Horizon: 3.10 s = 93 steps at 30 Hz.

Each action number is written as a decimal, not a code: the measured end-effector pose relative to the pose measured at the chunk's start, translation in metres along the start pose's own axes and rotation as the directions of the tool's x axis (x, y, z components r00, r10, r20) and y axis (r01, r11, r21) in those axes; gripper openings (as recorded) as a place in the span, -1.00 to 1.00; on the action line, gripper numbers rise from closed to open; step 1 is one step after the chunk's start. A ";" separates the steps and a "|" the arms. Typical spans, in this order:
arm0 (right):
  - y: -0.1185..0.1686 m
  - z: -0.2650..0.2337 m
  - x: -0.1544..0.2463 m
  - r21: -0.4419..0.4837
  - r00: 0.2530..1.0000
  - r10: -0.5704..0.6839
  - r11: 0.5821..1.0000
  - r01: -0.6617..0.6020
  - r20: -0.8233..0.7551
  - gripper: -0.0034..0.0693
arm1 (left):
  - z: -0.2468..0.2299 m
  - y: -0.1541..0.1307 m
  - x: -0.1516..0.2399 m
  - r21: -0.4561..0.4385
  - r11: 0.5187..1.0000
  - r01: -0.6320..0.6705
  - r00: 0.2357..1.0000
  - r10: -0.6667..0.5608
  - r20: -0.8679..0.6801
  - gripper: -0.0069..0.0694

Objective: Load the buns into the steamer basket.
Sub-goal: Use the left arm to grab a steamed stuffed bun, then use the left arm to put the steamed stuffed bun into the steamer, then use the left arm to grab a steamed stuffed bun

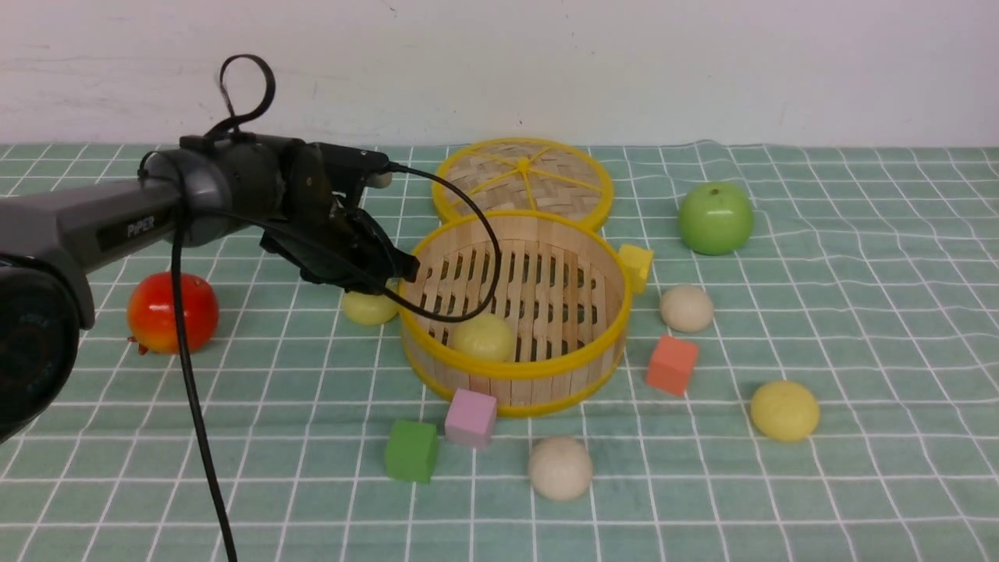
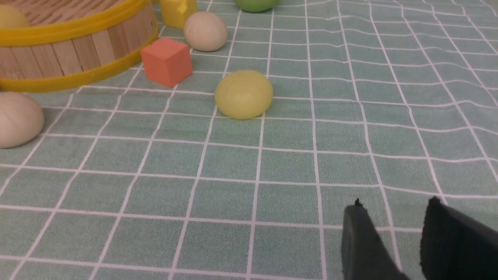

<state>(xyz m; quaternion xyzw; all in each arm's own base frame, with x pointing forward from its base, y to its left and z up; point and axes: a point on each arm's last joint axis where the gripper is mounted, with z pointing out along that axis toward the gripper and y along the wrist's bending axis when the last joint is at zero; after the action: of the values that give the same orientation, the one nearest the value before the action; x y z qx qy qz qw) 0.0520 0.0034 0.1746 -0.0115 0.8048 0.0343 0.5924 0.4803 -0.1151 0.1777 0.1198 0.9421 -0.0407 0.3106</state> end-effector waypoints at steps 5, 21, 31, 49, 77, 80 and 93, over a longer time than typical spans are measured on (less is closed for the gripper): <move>0.000 0.000 0.000 0.000 1.000 0.000 1.000 0.000 0.000 -0.25 | 0.000 0.000 0.000 0.000 1.000 -0.001 1.000 0.001 -0.005 -0.70; 0.000 0.000 0.000 0.000 1.000 0.000 1.000 0.000 0.000 -0.25 | -0.103 -0.039 -0.034 0.158 0.984 -0.079 0.993 0.063 0.104 -0.85; 0.000 0.000 0.000 0.000 1.000 0.000 1.000 0.000 0.000 -0.25 | -0.051 -0.042 -0.023 0.156 0.985 -0.069 0.994 0.055 0.089 -0.85; 0.000 0.000 0.000 0.000 1.000 0.000 1.000 0.000 0.000 -0.25 | -0.036 -0.045 -0.016 0.174 0.984 -0.035 0.998 0.025 0.060 -0.85; 0.000 0.000 0.000 0.000 1.000 0.000 1.000 0.000 0.000 -0.25 | -0.032 -0.046 -0.013 0.189 0.982 -0.017 0.999 0.010 0.038 -0.85; 0.000 0.000 0.000 0.000 1.000 0.000 1.000 0.000 0.000 -0.25 | -0.031 -0.045 -0.013 0.172 0.984 -0.040 0.999 0.034 0.039 -0.78; 0.000 0.000 0.000 0.000 1.000 0.000 1.000 0.000 0.000 -0.25 | -0.162 -0.045 -0.046 0.210 0.976 -0.048 0.980 0.006 0.197 -0.06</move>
<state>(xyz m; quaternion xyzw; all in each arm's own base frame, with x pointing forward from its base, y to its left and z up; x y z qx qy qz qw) 0.0520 0.0034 0.1746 -0.0115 0.8048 0.0343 0.5924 0.4112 -0.1434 0.3356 0.1607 0.8955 -0.1492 0.3874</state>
